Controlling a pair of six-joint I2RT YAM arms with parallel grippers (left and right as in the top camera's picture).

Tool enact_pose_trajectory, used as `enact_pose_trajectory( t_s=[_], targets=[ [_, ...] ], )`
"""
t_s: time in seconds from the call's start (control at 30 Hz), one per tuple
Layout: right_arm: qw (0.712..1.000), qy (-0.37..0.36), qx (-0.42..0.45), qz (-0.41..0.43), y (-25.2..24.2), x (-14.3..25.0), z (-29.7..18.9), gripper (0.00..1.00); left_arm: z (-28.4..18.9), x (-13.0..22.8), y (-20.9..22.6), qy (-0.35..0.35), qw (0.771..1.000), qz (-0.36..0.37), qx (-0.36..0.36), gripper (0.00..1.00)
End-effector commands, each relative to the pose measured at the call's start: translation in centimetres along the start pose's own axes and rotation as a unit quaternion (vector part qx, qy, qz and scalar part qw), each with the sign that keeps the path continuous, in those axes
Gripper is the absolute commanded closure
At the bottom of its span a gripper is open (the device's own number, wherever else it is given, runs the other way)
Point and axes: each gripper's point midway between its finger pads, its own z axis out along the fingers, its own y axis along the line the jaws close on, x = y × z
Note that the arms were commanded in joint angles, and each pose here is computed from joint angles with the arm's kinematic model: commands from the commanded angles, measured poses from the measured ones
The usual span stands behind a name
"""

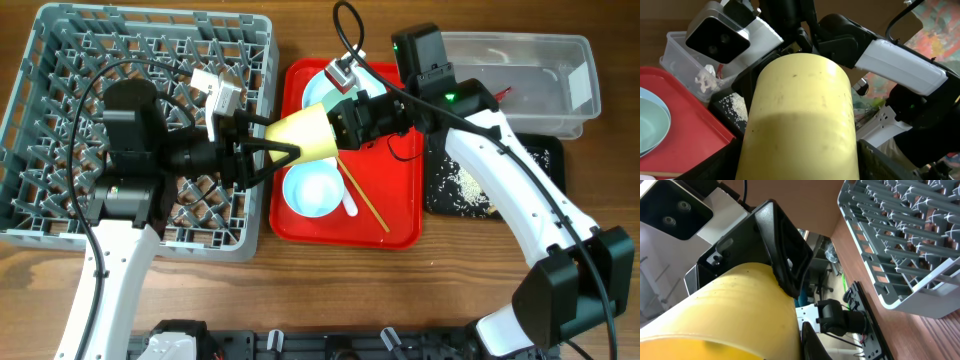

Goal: Sort waste into correct bins and load items into the dishwasher rack
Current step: 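Lift the yellow cup and hand it to the left gripper, then lower the yellow cup into the rack with the left gripper and release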

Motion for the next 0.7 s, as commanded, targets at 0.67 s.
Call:
enact_pose_trajectory(
  t_s=[0.67],
  targets=[
    [0.999,-0.026,0.022,-0.002,-0.6,-1.1,-1.2,0.77,-0.7,-0.3,4.2,-0.020,0.991,-0.029,-0.126,0.58]
  ],
)
